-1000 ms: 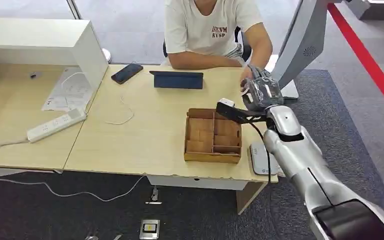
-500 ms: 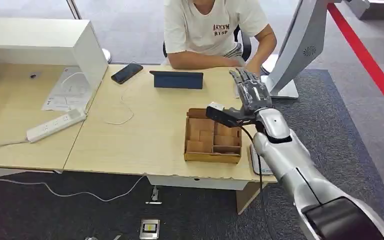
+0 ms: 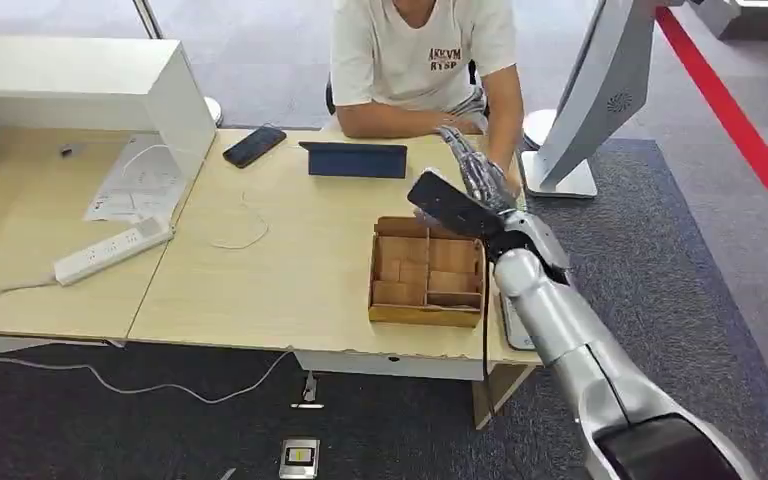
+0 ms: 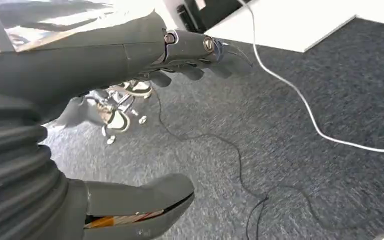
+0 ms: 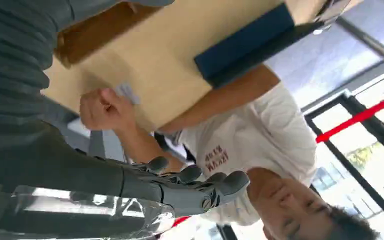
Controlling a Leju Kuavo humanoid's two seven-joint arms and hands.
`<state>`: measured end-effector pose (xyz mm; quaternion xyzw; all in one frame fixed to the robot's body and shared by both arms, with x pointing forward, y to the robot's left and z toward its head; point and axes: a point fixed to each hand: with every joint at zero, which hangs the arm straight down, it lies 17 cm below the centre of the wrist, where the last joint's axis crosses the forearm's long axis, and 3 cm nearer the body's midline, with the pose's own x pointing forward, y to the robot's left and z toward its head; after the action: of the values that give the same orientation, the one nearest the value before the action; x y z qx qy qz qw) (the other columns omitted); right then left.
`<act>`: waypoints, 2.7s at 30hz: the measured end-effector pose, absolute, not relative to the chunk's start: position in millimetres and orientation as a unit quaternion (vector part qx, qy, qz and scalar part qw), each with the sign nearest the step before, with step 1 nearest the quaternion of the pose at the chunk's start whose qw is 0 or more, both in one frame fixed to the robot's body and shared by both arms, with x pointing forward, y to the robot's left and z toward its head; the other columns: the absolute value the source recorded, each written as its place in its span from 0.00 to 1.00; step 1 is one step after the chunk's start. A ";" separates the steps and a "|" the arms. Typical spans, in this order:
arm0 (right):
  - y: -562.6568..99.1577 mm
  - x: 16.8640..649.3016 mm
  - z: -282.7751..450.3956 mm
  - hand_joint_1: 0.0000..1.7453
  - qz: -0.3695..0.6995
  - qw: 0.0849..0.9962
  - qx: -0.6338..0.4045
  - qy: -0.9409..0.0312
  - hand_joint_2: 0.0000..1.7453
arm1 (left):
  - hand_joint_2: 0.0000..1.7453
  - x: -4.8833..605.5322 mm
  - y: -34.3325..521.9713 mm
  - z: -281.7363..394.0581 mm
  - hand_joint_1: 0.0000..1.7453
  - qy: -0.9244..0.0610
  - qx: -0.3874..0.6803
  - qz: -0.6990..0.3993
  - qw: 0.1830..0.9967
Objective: Pass the card to the sensor for recognition and then transmit it.
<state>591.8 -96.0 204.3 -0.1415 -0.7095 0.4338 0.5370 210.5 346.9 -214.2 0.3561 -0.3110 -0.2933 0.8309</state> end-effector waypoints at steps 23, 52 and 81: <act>-143.9 483.9 101.0 0.00 0.445 0.559 -0.157 -0.681 1.00 | 1.00 209.0 329.2 -214.7 0.00 -0.296 0.356 -0.258 0.848; -100.4 455.1 106.5 0.00 0.525 0.393 -0.336 -0.676 1.00 | 1.00 224.7 322.6 -205.4 0.00 -0.338 0.353 -0.269 0.830; -141.5 461.6 75.3 0.00 0.562 0.377 -0.403 -0.616 1.00 | 1.00 231.3 335.7 -200.2 0.00 -0.358 0.358 -0.284 0.814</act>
<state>461.6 -141.5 75.3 -0.4030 -0.6160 0.5620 0.3772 231.3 335.7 -200.2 0.3578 -0.3583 -0.2836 0.8143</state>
